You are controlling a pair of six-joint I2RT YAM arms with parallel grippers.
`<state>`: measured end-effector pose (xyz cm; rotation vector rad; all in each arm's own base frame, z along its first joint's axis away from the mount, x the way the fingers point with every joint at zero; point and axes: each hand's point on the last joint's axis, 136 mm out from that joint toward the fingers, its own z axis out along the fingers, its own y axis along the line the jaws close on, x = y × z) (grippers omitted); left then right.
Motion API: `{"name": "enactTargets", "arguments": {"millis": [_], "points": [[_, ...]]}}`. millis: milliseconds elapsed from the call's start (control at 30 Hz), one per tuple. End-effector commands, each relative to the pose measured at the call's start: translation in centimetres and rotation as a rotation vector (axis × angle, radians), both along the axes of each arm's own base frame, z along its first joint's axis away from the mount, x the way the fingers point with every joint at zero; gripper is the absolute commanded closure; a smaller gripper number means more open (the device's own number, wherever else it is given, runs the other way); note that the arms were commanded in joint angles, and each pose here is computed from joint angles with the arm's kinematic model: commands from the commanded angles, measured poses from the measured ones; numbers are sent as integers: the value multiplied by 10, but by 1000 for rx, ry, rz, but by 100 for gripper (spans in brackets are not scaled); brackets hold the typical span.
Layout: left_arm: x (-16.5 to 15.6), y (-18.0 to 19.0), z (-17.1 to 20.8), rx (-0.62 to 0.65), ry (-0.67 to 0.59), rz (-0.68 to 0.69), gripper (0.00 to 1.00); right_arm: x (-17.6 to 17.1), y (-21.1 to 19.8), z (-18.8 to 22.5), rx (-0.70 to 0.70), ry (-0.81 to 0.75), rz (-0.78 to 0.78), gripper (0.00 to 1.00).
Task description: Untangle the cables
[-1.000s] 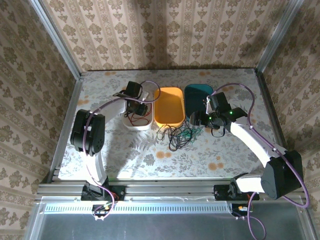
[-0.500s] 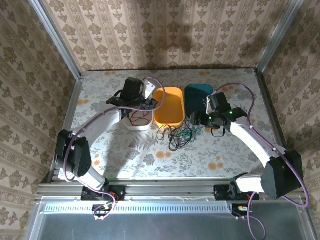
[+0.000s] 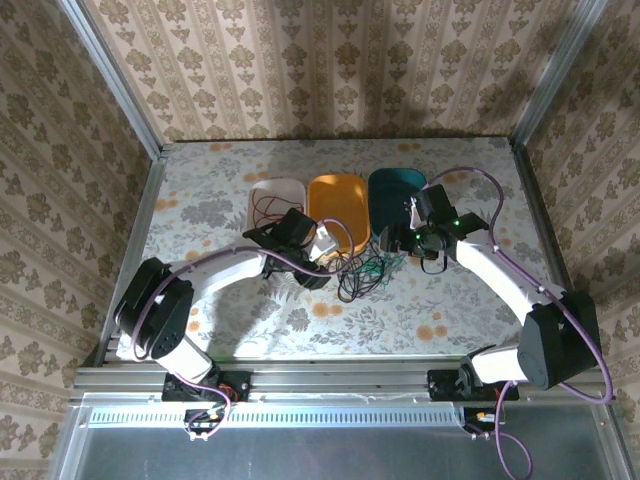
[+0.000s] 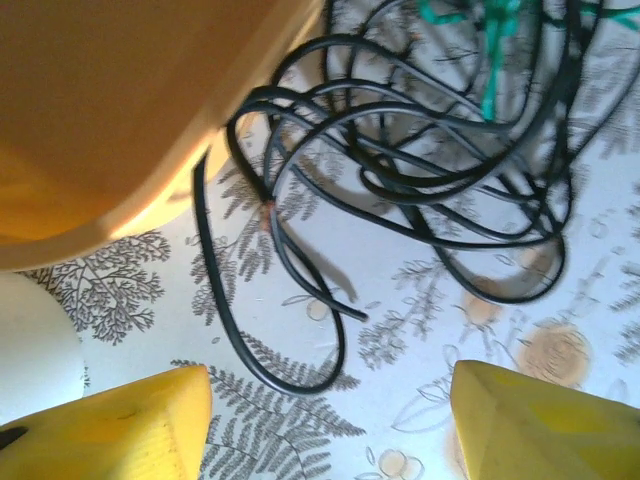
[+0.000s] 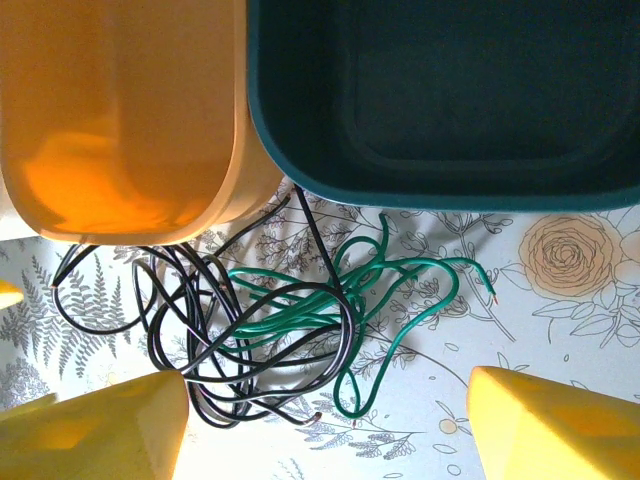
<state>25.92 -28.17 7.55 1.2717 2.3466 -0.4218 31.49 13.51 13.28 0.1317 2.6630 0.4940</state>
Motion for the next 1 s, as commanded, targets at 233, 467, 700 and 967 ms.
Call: {"name": "enactTargets", "arguments": {"millis": [233,467,700,967], "points": [[32,-4,-30,73,-47,113,45,-4,-1,6,-20,-13,20,25],[34,-14,-11,41,-94,83,100,-5,-4,5,-19,-12,2,25],[12,-40,96,-236,-203,-71,100,-5,12,3,40,-11,65,25],[1,-49,176,-391,-231,-162,100,-25,54,-33,27,109,282,25]]}}
